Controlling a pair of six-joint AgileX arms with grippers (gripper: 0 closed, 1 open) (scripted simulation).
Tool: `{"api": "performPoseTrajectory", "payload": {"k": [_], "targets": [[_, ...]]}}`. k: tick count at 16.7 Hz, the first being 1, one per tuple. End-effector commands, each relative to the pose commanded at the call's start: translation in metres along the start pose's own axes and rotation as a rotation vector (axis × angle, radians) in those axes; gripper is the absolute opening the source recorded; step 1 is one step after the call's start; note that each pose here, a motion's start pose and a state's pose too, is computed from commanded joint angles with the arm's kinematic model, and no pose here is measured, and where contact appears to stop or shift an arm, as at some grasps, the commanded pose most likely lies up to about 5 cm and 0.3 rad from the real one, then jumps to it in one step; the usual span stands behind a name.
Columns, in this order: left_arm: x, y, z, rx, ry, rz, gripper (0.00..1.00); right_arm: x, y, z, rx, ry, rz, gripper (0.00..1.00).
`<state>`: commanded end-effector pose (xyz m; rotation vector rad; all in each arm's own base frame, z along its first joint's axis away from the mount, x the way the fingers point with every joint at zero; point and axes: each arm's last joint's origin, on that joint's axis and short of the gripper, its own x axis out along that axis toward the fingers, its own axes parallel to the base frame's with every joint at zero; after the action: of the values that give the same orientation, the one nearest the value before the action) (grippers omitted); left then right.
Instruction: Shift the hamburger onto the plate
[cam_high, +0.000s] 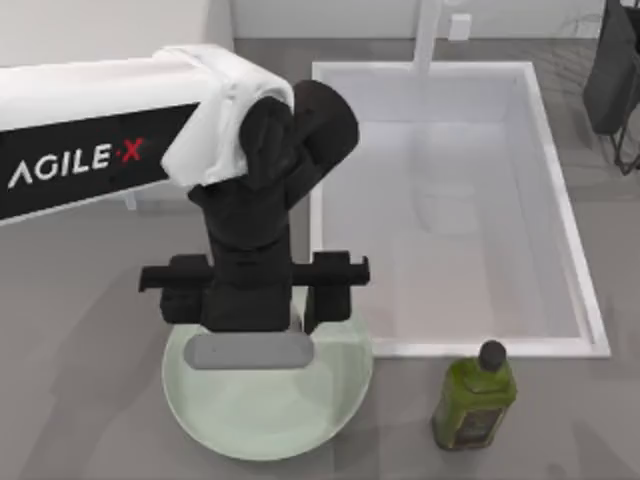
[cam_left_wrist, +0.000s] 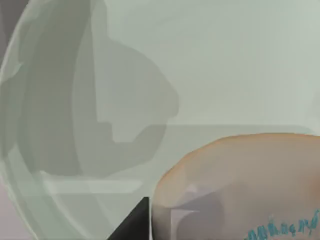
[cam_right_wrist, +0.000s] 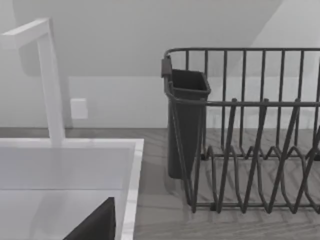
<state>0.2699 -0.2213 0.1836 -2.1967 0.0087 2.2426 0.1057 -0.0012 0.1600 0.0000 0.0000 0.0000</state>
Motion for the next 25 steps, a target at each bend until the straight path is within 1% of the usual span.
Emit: {"api": "performPoseTrajectory", "payload": {"k": [5, 9, 22, 23, 25], "targets": [[0.034, 0.001, 0.0, 0.004, 0.0, 0.0, 0.0, 0.0, 0.0, 0.0, 0.0, 0.0, 0.0, 1.0], [0.035, 0.001, 0.0, 0.004, -0.001, -0.001, 0.0, 0.0, 0.0, 0.0, 0.0, 0.0, 0.0, 1.0], [0.035, 0.001, 0.0, 0.004, -0.001, -0.001, 0.98, 0.0, 0.0, 0.0, 0.0, 0.0, 0.0, 1.0], [0.035, 0.001, 0.0, 0.004, -0.001, -0.001, 1.0, 0.0, 0.0, 0.0, 0.0, 0.0, 0.0, 1.0], [0.035, 0.001, 0.0, 0.004, -0.001, -0.001, 1.0, 0.0, 0.0, 0.0, 0.0, 0.0, 0.0, 1.0]]}}
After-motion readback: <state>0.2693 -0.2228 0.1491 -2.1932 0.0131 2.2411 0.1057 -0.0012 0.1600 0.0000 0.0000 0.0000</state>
